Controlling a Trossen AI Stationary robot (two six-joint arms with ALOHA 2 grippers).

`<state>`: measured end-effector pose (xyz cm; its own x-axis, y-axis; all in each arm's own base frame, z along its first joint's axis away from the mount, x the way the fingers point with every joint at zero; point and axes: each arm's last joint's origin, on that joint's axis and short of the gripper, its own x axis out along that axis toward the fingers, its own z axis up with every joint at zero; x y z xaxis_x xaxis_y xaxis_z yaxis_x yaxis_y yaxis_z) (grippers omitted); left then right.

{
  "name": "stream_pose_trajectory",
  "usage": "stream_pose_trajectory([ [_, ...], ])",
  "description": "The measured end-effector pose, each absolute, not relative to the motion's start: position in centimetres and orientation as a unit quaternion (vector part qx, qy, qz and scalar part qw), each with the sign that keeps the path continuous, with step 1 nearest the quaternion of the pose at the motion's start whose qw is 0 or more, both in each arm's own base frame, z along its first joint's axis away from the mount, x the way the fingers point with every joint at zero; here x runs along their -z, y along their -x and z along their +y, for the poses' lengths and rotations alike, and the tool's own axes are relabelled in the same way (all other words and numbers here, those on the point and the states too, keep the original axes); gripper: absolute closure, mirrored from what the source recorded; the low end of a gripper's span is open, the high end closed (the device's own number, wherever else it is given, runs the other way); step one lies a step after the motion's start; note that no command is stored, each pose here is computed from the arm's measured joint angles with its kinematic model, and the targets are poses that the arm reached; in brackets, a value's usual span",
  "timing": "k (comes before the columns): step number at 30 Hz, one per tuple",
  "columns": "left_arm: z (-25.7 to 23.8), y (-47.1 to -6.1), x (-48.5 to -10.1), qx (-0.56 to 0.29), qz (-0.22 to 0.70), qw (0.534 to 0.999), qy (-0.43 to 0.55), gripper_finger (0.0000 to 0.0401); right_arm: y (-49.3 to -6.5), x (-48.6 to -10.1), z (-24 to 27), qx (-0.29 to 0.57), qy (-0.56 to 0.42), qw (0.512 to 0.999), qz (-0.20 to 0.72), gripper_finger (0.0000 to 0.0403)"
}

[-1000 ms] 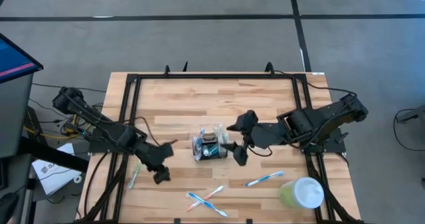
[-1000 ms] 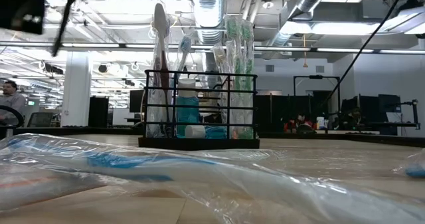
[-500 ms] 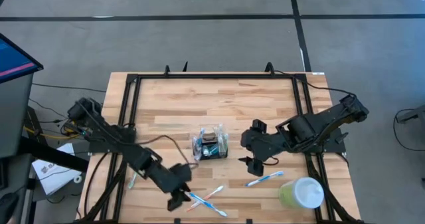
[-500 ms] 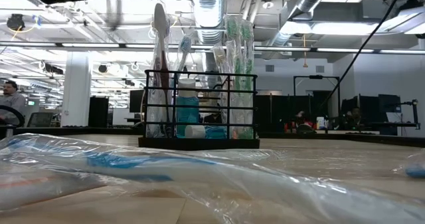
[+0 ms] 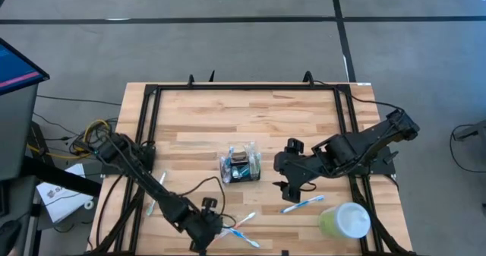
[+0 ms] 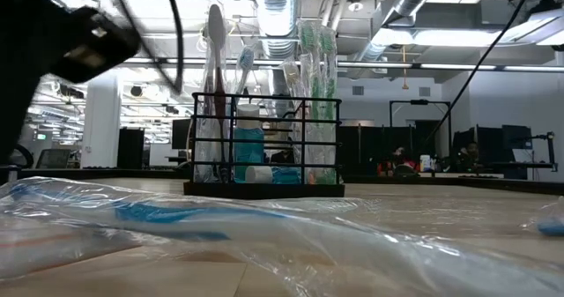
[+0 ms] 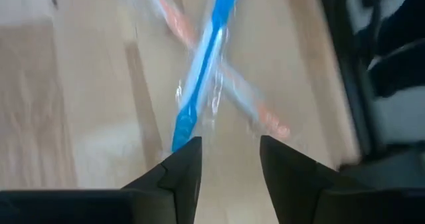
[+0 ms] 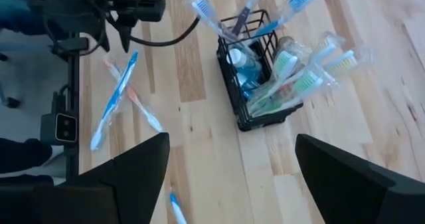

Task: Pick & Place toothbrushing station
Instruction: Put the left blue toothbrush into the top left section of the mesh organizer

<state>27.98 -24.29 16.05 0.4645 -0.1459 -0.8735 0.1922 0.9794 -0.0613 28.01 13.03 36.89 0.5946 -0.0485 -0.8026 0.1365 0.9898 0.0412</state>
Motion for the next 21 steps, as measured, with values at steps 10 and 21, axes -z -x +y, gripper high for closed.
stream_pose_trajectory([
  [10, -23.4, -28.5, -17.7, 0.062, 0.452, 0.887, -0.062, 0.0211, -28.0, -36.9, 13.0, 0.053, -0.049, 0.891, 0.448, 0.0085],
  [21, -22.9, -29.7, -16.4, 0.108, 0.477, 0.870, -0.056, 0.0205, -28.0, -36.9, 12.9, 0.054, -0.048, 0.891, 0.447, 0.0085],
])
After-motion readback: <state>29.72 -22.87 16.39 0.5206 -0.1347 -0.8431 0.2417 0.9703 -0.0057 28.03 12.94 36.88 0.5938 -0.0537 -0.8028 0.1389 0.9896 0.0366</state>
